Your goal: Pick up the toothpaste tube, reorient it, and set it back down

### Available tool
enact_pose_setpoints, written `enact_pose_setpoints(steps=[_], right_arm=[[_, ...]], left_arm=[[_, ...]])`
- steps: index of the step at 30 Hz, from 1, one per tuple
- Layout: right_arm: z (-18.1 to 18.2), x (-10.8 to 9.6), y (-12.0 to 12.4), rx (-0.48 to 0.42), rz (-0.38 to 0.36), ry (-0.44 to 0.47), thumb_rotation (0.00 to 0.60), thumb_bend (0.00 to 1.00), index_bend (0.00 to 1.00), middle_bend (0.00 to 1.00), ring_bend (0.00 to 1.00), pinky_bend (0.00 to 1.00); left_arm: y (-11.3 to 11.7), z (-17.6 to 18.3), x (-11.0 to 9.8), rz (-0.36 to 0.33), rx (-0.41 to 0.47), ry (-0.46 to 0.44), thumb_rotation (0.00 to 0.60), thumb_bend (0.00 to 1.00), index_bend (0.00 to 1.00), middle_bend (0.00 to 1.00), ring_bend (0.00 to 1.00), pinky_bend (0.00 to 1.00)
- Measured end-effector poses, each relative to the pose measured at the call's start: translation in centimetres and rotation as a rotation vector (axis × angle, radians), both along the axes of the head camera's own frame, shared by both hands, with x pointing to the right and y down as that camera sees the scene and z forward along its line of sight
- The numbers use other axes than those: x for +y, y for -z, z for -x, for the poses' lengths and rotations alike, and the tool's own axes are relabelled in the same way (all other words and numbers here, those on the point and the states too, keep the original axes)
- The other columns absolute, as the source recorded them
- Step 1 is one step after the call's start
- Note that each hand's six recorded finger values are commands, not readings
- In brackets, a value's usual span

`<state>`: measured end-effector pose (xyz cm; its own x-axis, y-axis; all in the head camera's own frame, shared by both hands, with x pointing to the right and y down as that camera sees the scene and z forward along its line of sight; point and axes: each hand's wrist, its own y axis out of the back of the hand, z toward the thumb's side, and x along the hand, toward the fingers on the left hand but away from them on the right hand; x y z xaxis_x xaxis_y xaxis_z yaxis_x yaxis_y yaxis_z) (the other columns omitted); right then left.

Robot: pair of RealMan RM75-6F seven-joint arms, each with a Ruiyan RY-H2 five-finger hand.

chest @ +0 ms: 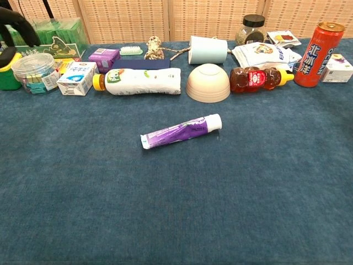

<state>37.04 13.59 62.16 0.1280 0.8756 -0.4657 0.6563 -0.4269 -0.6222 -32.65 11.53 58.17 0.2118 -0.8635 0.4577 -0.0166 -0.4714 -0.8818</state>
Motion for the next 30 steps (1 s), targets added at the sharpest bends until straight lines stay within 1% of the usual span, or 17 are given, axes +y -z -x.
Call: enact_pose_setpoints(steps=[3, 7, 12, 17, 21, 23, 25, 30], right_arm=[[-0.6, 0.2, 0.5, 0.061, -0.024, 0.029, 0.6, 0.0, 0.11, 0.0, 0.0, 0.0], [-1.3, 0.4, 1.3, 0.131, -0.055, 0.063, 0.6, 0.0, 0.11, 0.0, 0.0, 0.0], [-2.1, 1.2, 2.4, 0.25, -0.09, 0.123, 0.6, 0.0, 0.11, 0.0, 0.0, 0.0], [-3.4, 2.9, 4.2, 0.422, -0.122, 0.176, 0.6, 0.0, 0.11, 0.0, 0.0, 0.0], [-4.6, 4.7, 5.6, 0.531, -0.121, 0.183, 0.6, 0.0, 0.1, 0.0, 0.0, 0.0], [-5.0, 5.5, 6.3, 0.564, -0.121, 0.175, 0.6, 0.0, 0.1, 0.0, 0.0, 0.0], [-5.0, 6.0, 6.8, 0.572, -0.119, 0.168, 0.6, 0.0, 0.09, 0.0, 0.0, 0.0], [-5.1, 6.4, 7.4, 0.59, -0.118, 0.169, 0.6, 0.0, 0.09, 0.0, 0.0, 0.0]], left_arm=[[1.0, 2.1, 0.8, -0.016, -0.013, 0.035, 0.6, 0.58, 0.32, 0.32, 0.35, 0.33], [2.0, 4.3, 1.7, -0.019, -0.033, 0.074, 0.6, 0.58, 0.32, 0.32, 0.35, 0.33], [3.0, 6.6, 3.8, -0.005, -0.053, 0.118, 0.6, 0.58, 0.32, 0.32, 0.34, 0.33], [4.1, 8.4, 6.7, -0.009, -0.07, 0.133, 0.6, 0.58, 0.31, 0.32, 0.34, 0.33], [4.9, 9.2, 8.3, -0.03, -0.055, 0.148, 0.6, 0.58, 0.31, 0.31, 0.32, 0.33], [5.1, 9.5, 9.1, -0.035, -0.039, 0.158, 0.6, 0.58, 0.31, 0.31, 0.32, 0.33], [5.2, 9.7, 9.5, -0.043, -0.04, 0.158, 0.6, 0.58, 0.31, 0.31, 0.32, 0.33], [5.1, 9.6, 9.4, -0.048, -0.044, 0.146, 0.6, 0.58, 0.31, 0.3, 0.32, 0.33]])
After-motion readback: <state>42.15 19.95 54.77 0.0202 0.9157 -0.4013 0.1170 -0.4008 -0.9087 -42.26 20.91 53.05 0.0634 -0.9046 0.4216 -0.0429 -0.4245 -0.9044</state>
